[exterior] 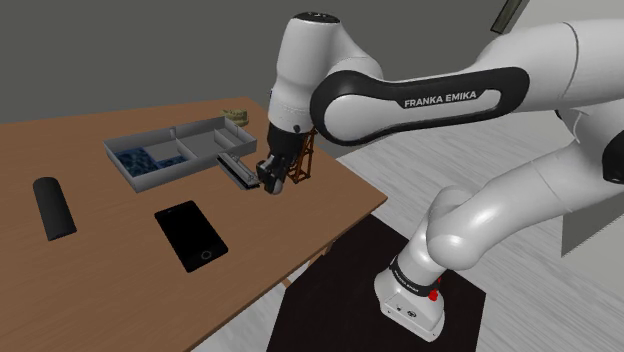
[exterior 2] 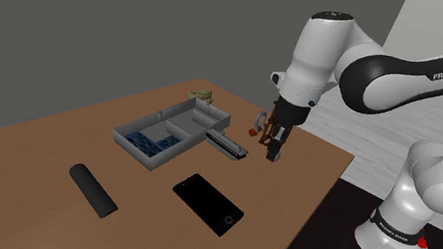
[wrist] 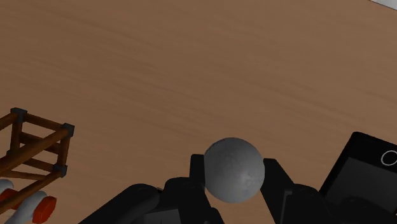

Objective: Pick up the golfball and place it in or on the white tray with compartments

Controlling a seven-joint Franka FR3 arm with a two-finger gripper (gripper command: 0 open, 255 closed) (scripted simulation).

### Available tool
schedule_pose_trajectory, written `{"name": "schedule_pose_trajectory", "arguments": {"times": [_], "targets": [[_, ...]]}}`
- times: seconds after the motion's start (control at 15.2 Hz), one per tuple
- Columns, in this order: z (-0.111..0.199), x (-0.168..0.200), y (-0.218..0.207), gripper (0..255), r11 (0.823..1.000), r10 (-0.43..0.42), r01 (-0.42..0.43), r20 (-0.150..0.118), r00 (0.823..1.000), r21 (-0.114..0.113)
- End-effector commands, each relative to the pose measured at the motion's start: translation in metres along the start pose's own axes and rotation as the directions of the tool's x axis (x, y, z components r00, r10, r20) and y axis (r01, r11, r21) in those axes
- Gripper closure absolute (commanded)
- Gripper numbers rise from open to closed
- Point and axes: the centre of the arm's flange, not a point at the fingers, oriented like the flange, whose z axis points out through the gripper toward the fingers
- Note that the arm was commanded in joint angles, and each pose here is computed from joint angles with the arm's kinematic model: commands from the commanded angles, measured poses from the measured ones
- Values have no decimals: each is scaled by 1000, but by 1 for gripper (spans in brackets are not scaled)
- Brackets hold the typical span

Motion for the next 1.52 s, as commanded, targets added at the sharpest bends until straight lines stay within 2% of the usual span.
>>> {"name": "schedule_pose_trajectory", "arguments": {"times": [0.0, 0.26, 1.45], "targets": [[-11, 2, 0, 255, 1000, 0, 0, 0, 1000, 0], [-31, 3, 1, 255, 1000, 0, 0, 0, 1000, 0], [-19, 239, 30, 255, 1000, 0, 0, 0, 1000, 0]]}}
